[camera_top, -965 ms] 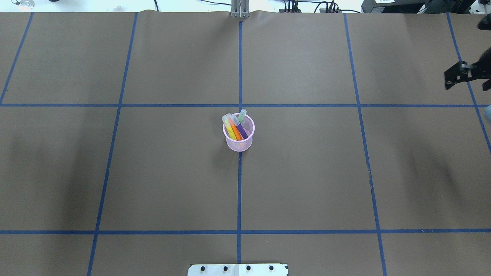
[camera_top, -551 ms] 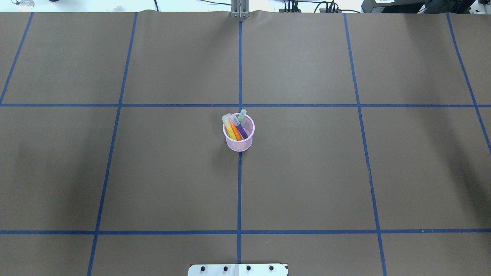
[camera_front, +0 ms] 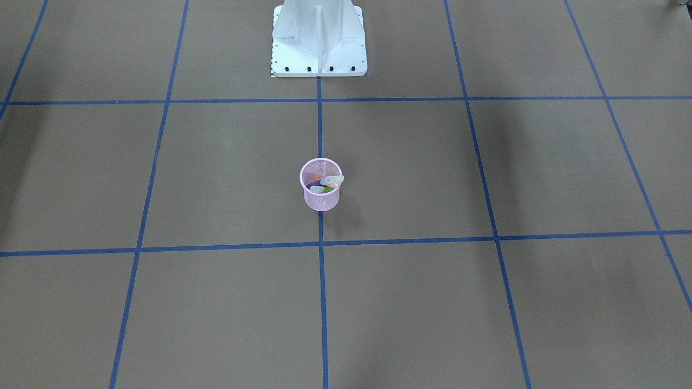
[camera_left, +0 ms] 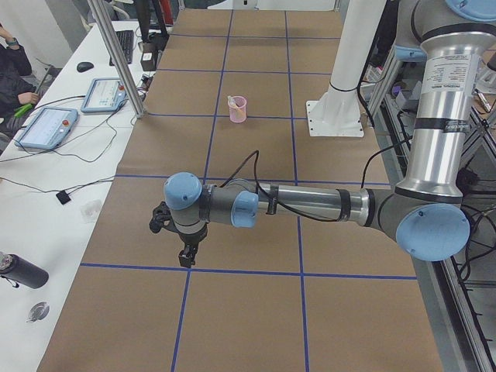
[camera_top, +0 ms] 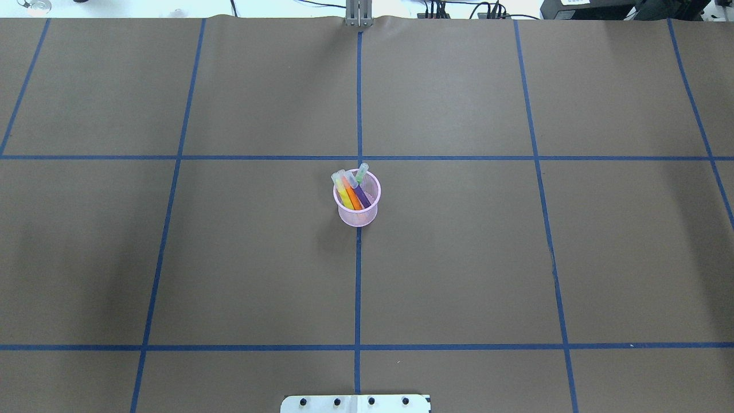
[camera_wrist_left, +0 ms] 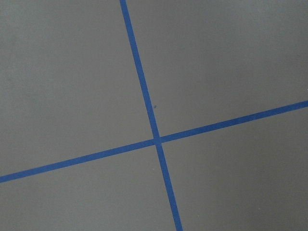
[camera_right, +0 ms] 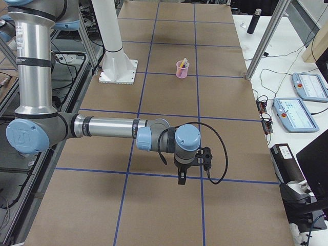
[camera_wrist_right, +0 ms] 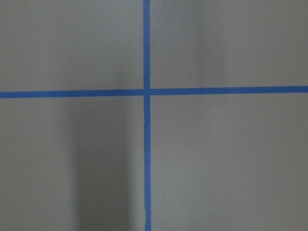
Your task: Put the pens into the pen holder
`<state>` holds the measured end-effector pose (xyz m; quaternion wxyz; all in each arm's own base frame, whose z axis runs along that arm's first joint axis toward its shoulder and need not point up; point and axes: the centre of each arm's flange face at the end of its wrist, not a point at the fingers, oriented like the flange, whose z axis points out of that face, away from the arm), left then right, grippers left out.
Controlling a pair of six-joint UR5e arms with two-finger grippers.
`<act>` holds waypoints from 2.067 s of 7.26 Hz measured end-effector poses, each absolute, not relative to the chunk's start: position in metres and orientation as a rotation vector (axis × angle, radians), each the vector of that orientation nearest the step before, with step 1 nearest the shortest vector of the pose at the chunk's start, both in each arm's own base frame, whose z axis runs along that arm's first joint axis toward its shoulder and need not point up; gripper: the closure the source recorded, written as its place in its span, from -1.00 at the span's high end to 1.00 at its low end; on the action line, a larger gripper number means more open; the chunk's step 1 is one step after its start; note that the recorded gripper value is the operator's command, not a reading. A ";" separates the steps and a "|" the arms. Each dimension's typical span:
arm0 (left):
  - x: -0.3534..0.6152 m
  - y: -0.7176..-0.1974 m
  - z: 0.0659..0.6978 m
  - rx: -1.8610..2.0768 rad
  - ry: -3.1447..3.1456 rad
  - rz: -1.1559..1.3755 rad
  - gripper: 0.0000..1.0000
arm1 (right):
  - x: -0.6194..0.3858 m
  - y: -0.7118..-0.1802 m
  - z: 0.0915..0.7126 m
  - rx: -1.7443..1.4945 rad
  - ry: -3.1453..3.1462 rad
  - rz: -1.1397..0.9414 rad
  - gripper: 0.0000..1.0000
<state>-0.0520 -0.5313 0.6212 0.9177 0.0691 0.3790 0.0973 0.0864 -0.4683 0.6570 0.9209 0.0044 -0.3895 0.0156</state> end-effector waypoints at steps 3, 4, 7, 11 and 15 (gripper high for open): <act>-0.077 -0.525 0.618 0.128 0.748 0.190 1.00 | 0.087 -0.462 0.665 -0.005 -0.802 0.040 1.00; -0.082 -0.524 0.619 0.119 0.734 0.182 1.00 | 0.087 -0.461 0.666 -0.008 -0.803 0.042 1.00; -0.084 -0.520 0.615 0.116 0.726 0.178 1.00 | 0.070 -0.470 0.636 -0.005 -0.806 0.081 1.00; -0.083 -0.520 0.614 0.116 0.725 0.175 1.00 | 0.056 -0.473 0.616 -0.010 -0.809 0.109 1.00; -0.083 -0.519 0.616 0.113 0.727 0.174 1.00 | 0.055 -0.472 0.618 -0.013 -0.808 0.105 1.00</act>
